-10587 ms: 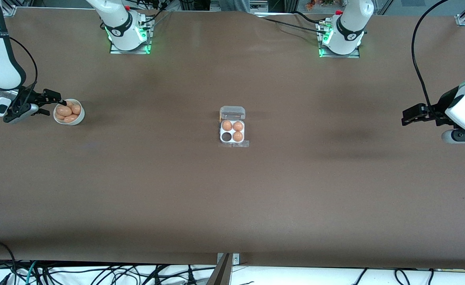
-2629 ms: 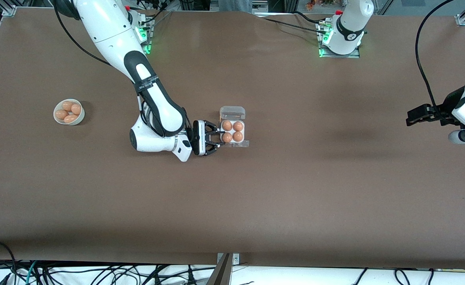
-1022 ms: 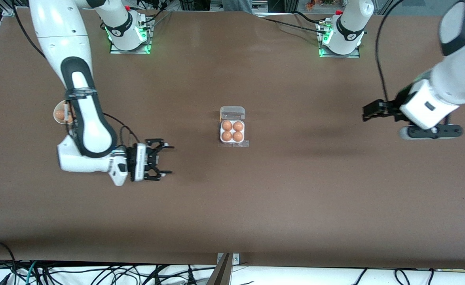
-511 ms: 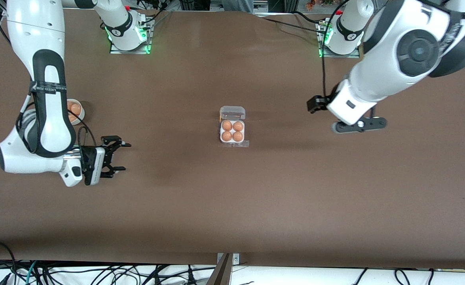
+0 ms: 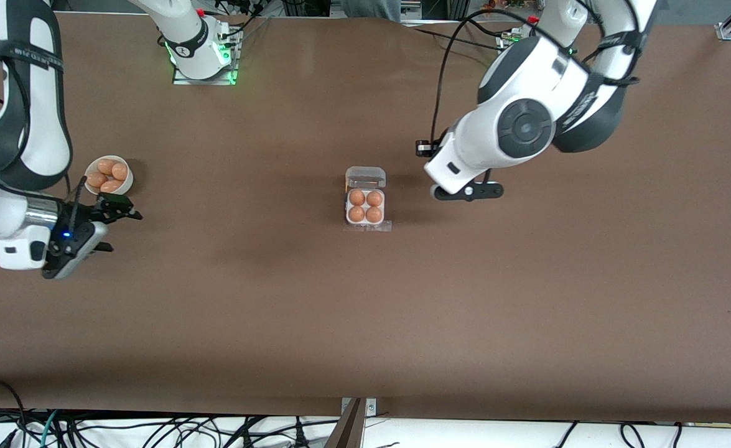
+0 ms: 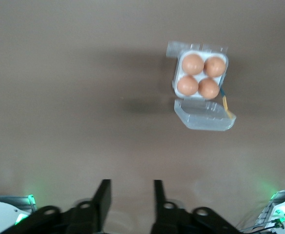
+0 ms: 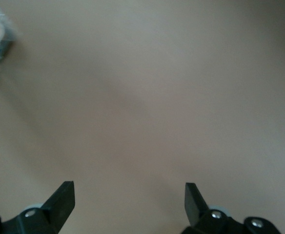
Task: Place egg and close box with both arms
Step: 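Withdraw the right gripper while the left gripper reaches toward the carton lid, then push the open carton lid over the eggs with the left gripper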
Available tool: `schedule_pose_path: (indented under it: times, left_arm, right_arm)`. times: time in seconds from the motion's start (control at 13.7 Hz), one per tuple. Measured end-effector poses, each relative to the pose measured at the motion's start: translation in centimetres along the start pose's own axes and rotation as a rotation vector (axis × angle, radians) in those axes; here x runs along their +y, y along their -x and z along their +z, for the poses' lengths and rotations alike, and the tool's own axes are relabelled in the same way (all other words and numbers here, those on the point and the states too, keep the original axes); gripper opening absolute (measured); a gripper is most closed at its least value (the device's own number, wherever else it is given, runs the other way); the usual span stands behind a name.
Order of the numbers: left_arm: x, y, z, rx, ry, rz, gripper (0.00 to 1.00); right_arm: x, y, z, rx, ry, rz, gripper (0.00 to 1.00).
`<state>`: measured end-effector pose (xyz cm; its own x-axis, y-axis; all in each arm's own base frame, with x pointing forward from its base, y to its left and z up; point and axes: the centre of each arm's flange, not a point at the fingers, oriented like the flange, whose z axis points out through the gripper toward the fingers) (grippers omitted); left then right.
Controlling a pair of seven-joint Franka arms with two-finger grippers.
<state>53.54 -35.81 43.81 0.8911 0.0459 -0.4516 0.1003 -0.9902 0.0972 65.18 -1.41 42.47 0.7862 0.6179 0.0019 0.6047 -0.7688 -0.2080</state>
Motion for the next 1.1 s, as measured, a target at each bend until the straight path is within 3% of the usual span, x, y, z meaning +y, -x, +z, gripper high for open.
schedule_pose_path:
  times: [0.22, 0.58, 0.73, 1.1]
  left_arm:
    - [2.6, -0.1, 4.3, -0.074, -0.023, -0.003, 0.3]
    - [5.5, -0.4, 10.8, -0.184, -0.059, -0.129, 0.29]
    - [6.4, -0.1, 11.8, -0.189, -0.07, -0.138, 0.27]
    - [9.2, -0.1, 13.3, -0.177, -0.023, -0.164, 0.13]
  right_arm:
    - [-2.6, 0.8, -3.2, -0.028, 0.083, 0.171, 1.0]
    - [-9.3, 1.6, -8.6, -0.069, 0.211, 0.399, 1.0]
    - [-10.3, 2.4, -10.8, -0.037, 0.249, 0.46, 1.0]
    - [-9.8, 6.6, -16.3, 0.083, 0.258, 0.711, 1.0]
